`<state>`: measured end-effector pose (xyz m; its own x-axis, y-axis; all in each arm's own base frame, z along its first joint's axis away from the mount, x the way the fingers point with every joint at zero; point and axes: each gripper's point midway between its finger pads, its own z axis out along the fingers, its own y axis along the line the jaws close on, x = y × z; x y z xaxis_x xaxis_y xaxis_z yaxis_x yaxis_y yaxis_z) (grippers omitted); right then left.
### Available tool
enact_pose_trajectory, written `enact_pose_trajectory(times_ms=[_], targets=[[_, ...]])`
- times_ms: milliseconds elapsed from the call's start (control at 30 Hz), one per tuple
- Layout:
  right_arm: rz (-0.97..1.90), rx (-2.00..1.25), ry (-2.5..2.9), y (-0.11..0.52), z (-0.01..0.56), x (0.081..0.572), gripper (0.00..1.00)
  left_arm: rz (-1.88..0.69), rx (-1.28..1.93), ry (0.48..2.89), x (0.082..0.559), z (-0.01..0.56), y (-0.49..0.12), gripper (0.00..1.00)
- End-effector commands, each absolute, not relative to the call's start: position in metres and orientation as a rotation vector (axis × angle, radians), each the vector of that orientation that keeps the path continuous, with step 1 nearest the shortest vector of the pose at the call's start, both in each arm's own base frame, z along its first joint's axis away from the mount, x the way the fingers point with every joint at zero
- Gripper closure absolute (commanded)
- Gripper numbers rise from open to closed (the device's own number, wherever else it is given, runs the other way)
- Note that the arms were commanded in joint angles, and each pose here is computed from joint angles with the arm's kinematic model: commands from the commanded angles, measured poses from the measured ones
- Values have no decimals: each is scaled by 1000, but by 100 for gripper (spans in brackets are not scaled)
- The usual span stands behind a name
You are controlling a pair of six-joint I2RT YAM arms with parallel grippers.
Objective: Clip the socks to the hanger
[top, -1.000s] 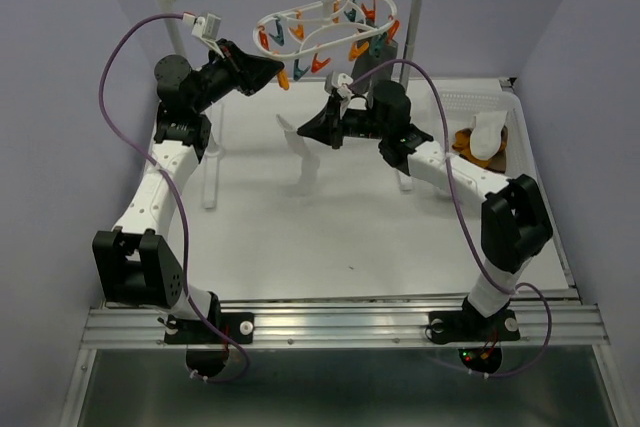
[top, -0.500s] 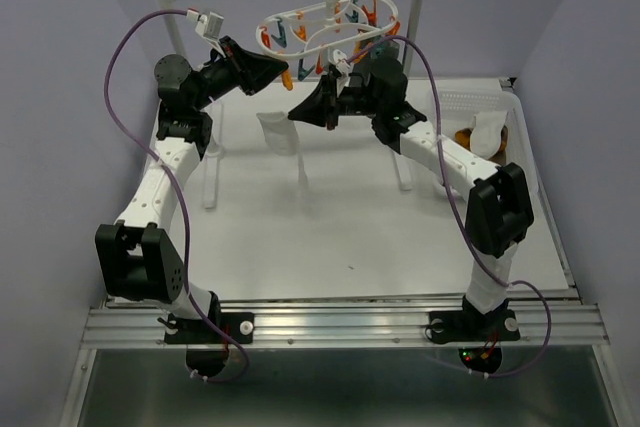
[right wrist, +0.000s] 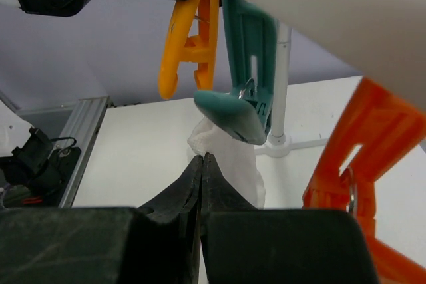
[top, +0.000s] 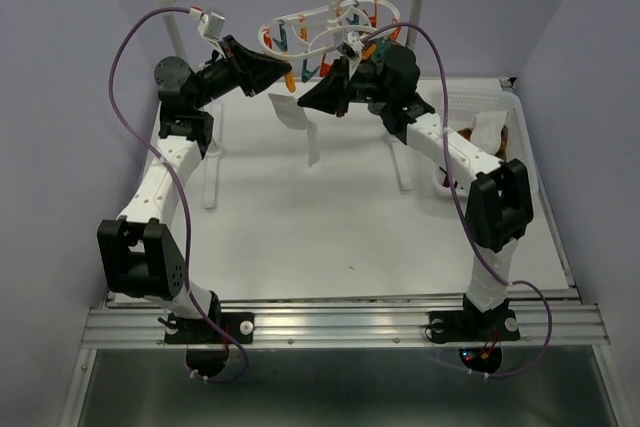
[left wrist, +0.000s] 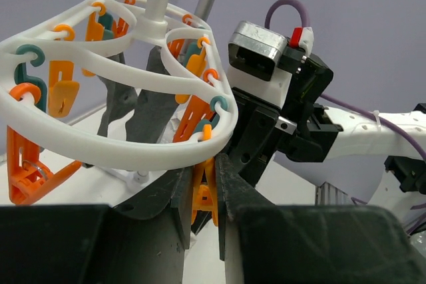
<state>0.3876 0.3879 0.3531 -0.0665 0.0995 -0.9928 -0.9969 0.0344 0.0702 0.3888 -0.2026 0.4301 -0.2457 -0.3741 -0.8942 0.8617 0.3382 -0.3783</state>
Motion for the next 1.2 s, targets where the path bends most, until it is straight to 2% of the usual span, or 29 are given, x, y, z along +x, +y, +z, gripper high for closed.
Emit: enact_pose_trajectory(times_ms=[0, 367, 900, 1167], targets=[[1275, -1071, 1087, 383, 397, 385, 99, -1255, 594, 1263, 376, 453, -207, 100], [1359, -1120, 1061, 378, 409, 369, 99, -1275, 587, 1259, 383, 451, -208, 100], [1317, -1077, 1102, 381, 401, 392, 99, -1357, 645, 1232, 368, 456, -212, 100], [1323, -1081, 1081, 380, 412, 390, 99, -1354, 633, 1255, 379, 445, -214, 100]])
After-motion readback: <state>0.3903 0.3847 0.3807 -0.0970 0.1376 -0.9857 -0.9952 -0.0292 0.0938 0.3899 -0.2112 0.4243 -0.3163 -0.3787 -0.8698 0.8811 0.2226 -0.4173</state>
